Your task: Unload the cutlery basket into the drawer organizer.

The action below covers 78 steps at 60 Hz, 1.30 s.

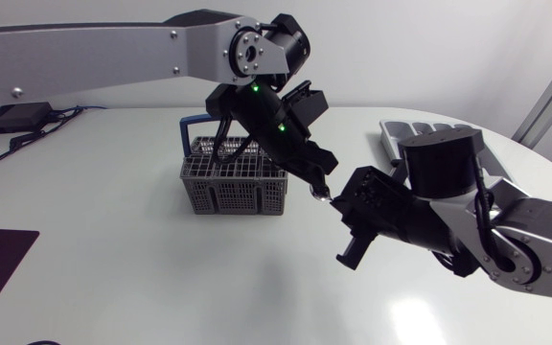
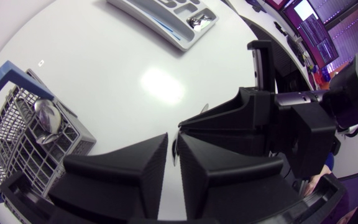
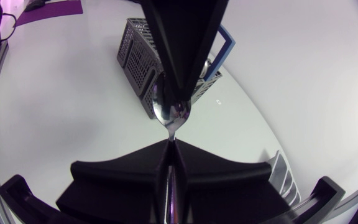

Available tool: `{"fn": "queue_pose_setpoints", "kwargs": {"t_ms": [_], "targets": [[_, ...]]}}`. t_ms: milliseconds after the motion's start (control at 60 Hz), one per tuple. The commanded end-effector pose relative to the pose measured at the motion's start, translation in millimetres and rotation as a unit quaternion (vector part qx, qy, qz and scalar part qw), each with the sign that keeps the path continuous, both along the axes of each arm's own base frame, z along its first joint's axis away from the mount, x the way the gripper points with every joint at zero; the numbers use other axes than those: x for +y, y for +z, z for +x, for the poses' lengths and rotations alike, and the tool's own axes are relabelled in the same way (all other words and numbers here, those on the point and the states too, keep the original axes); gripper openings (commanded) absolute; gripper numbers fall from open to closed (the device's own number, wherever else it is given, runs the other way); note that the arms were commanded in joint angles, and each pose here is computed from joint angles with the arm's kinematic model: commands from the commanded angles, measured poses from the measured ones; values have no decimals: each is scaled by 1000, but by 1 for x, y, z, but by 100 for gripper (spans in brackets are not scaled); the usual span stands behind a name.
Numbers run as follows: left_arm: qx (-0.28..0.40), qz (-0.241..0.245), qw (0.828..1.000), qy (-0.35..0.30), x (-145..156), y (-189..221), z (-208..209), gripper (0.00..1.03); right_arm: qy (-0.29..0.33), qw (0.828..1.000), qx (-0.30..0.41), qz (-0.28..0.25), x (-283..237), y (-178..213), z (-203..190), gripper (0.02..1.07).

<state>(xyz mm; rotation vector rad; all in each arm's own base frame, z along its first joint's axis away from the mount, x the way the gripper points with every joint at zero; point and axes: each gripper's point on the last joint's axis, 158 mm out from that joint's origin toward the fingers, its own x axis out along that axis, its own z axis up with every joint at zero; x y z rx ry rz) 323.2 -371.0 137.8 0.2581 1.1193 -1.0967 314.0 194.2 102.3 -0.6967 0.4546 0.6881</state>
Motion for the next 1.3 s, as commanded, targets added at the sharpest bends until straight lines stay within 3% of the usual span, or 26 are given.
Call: {"fn": "queue_pose_setpoints", "kwargs": {"t_ms": [0, 133, 300, 567, 733, 1067, 1283], "targets": [[-7, -15, 1000, 2, -2, 16, -5, 40, 5, 1000, 6, -3, 2, -2, 0, 8], [-23, -33, 999, 10, -6, 30, 3, 63, 11, 1000, 14, -3, 3, -6, -4, 8], [-45, -56, 997, 26, -7, 48, 19, 77, 28, 999, 30, -8, 4, -11, -10, 8], [-79, -76, 992, 59, 12, 73, 54, 81, 47, 996, 79, 12, -15, -10, -3, 8], [-100, -80, 989, 77, 28, 84, 74, 84, 63, 993, 100, -3, -30, -14, -1, 8], [-152, -54, 986, 48, 54, 80, 93, 92, 106, 981, 147, -65, -85, -40, 10, 8], [-201, -22, 979, 13, 70, 75, 104, 92, 121, 970, 176, -113, -143, -58, 19, 8]]}}
